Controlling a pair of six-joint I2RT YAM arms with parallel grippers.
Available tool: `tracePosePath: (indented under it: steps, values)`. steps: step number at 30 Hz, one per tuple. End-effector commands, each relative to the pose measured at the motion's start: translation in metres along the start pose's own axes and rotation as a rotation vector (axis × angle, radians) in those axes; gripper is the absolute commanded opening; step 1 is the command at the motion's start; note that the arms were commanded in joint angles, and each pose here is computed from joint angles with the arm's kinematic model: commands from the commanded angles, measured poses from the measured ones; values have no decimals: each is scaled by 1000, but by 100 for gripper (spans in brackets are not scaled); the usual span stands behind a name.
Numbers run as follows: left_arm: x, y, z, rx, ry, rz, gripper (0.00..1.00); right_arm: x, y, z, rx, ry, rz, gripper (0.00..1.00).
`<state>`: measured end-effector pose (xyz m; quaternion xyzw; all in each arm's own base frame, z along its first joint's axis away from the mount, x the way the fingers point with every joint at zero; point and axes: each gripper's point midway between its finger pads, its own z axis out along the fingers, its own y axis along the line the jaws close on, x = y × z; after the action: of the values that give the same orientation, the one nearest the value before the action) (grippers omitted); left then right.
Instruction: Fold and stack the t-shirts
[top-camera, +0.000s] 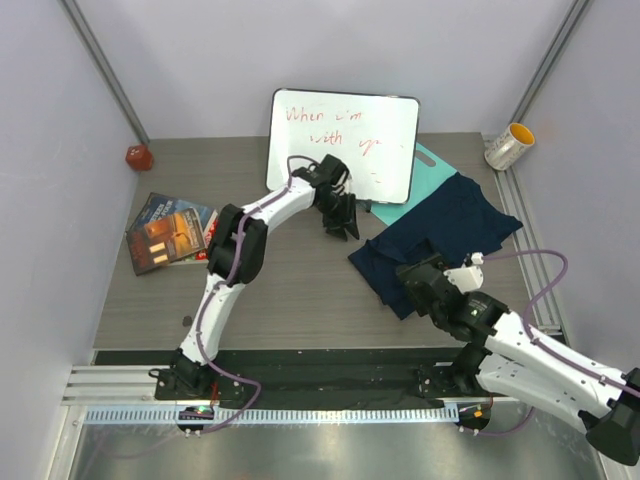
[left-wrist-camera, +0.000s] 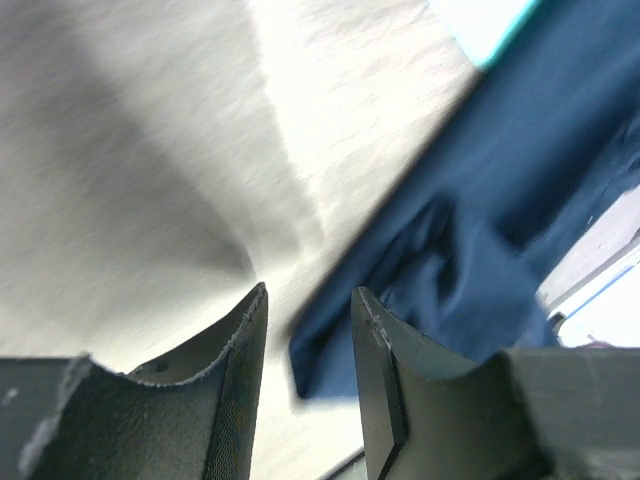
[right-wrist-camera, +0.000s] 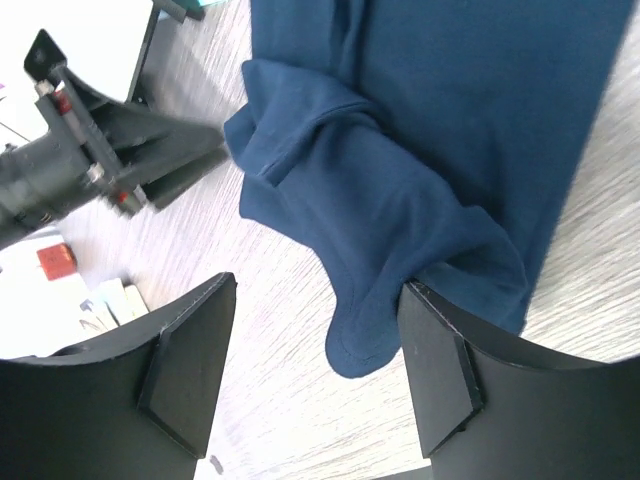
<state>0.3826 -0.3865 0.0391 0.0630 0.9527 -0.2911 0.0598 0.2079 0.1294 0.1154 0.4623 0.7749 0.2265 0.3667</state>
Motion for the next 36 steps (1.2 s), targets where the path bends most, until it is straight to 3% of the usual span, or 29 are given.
tracePosePath:
  steps: [1,11,21,29,36]
  values:
    - [-14,-25,-54,51,-127,71,40,-3,23,0,-7,-21,-60,70]
    - [-7,-54,-66,204,-82,74,40,-9,30,16,51,-27,-56,70]
    - [21,-58,-39,225,1,70,40,-15,9,28,122,-25,-57,69]
    - [45,-82,-45,266,28,127,40,-18,-5,40,190,-26,-46,68]
    - [63,-74,-34,250,73,119,41,-31,-28,47,243,-64,2,68]
